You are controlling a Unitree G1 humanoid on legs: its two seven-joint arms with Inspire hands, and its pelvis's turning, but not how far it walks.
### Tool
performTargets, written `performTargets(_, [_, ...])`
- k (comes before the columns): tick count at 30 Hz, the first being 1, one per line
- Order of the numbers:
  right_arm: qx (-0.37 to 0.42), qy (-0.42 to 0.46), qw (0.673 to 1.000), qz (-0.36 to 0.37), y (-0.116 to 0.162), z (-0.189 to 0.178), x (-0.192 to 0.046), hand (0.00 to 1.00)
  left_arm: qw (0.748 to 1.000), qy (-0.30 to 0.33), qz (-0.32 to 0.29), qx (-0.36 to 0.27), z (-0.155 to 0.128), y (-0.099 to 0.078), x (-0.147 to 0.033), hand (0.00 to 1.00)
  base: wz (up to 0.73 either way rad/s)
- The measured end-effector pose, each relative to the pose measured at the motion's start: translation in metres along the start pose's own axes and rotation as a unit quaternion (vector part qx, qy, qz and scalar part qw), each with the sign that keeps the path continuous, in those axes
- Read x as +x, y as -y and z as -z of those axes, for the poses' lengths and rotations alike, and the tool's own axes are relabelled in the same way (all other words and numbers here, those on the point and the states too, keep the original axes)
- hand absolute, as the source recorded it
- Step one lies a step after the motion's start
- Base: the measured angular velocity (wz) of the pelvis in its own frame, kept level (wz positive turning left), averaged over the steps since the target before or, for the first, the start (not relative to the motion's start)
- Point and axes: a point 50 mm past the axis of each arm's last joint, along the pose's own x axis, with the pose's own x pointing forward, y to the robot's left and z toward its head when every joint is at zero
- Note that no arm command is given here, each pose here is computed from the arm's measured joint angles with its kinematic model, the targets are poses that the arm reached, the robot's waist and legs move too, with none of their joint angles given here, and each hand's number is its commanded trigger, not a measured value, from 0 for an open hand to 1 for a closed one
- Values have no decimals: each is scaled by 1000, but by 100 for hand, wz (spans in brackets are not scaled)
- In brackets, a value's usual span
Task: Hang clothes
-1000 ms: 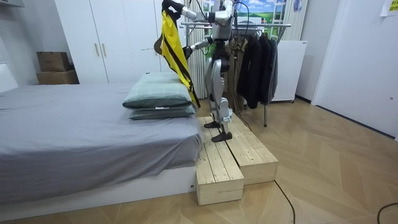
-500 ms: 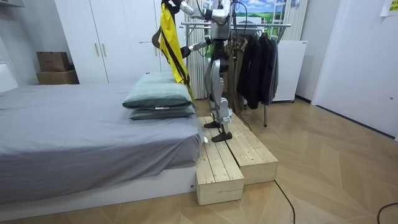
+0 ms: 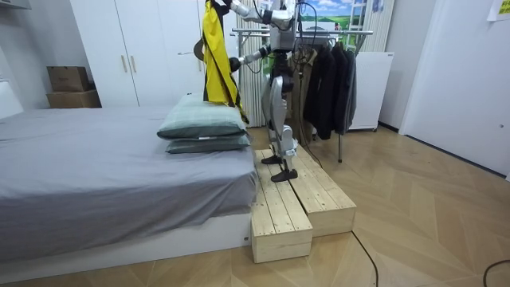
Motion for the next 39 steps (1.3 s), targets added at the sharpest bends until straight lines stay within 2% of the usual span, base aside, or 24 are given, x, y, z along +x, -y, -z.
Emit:
performTargets(5, [21,12,1000,-16,-6,-6,6,0,1000,13,-23,0,-8,-5,9,100,5])
performTargets(9, [68,24,997,-31,-11,-10,10,0,999,26,-32,-5,-20,-9,17,100,12])
performTargets(14, [91,51,993,-55,-18,-28,23,0,997,65,-44,-23,-41,-17,20,100,2])
performTargets(17, [104,54,991,-59,-20,-31,25,0,996,70,-44,-26,-43,-18,20,100,1])
performTargets(25, [155,34,986,-42,-14,-20,29,0,996,80,-42,-25,-50,-18,21,100,1])
performTargets(33, [240,32,970,-24,-14,-19,42,0,992,105,-67,-20,-60,-29,27,100,3])
performTargets(39, [258,23,966,-17,-15,-13,42,0,991,116,-61,-27,-65,-27,27,100,1])
